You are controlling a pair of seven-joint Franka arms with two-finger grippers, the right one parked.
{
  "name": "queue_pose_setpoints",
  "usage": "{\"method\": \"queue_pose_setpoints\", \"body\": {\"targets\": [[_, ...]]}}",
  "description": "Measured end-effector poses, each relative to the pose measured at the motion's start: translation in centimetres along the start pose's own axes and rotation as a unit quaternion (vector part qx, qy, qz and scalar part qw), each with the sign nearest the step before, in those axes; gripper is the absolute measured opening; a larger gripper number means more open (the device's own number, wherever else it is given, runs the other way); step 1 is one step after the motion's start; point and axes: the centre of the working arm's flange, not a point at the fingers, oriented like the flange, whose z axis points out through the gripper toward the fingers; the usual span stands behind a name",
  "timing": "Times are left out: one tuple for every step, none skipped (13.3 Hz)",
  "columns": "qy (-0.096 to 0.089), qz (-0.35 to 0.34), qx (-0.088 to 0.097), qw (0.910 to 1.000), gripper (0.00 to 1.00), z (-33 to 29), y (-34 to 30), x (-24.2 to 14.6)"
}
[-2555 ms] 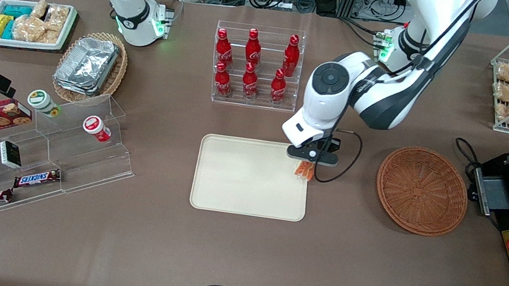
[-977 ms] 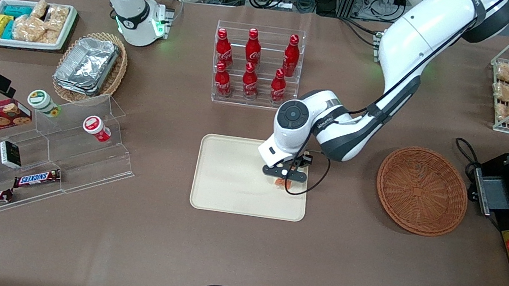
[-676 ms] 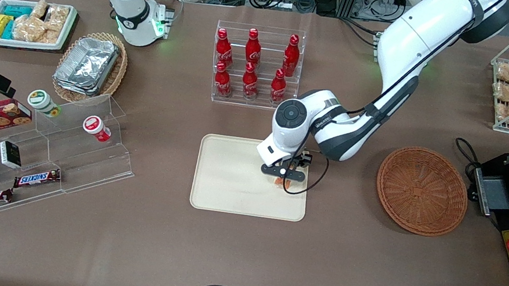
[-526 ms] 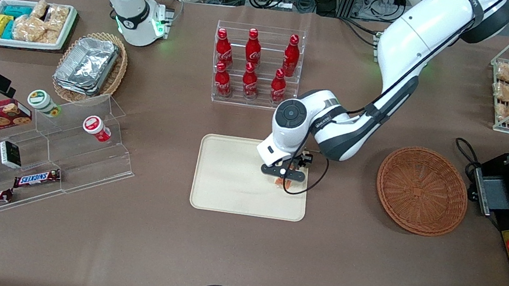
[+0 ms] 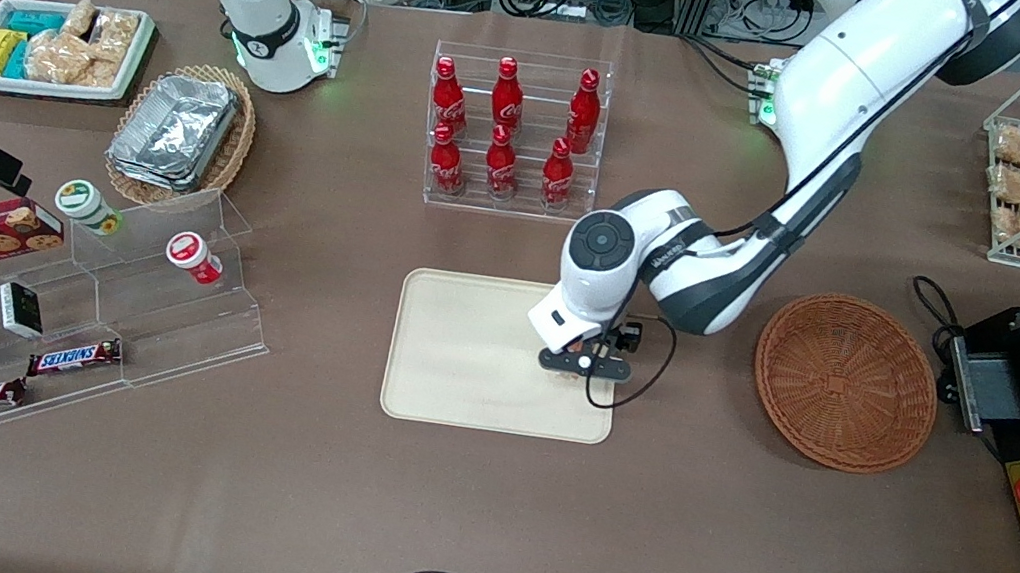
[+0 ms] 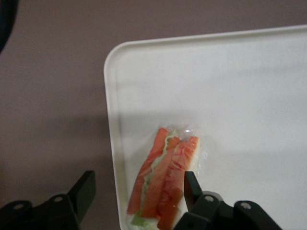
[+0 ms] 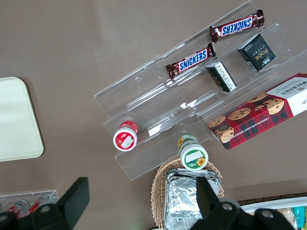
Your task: Place sandwich from basket to tray
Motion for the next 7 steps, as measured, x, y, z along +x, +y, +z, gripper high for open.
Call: {"method": "queue_pose_setpoints", "body": {"targets": [[0.006,-0.010,0.002,0.9999,0.83,-1.1,-1.0,0.8],[0.011,-0.023,0.006,0.9996,0.83,-2.3,-2.3,1.6],[0.017,-0.041,0.008,0.9990,0.83,-3.5,-3.4,2.4],[0.022,-0.067,0.010,0.9975,0.86,-4.7,-4.4,3.2],[0.024,-0.093,0.014,0.9953,0.86,-5.9,-5.4,4.0],[0.026,-0.114,0.017,0.9931,0.93,-7.0,-6.2,4.8],[0.027,-0.127,0.019,0.9913,0.93,-7.9,-6.8,5.4]]}}
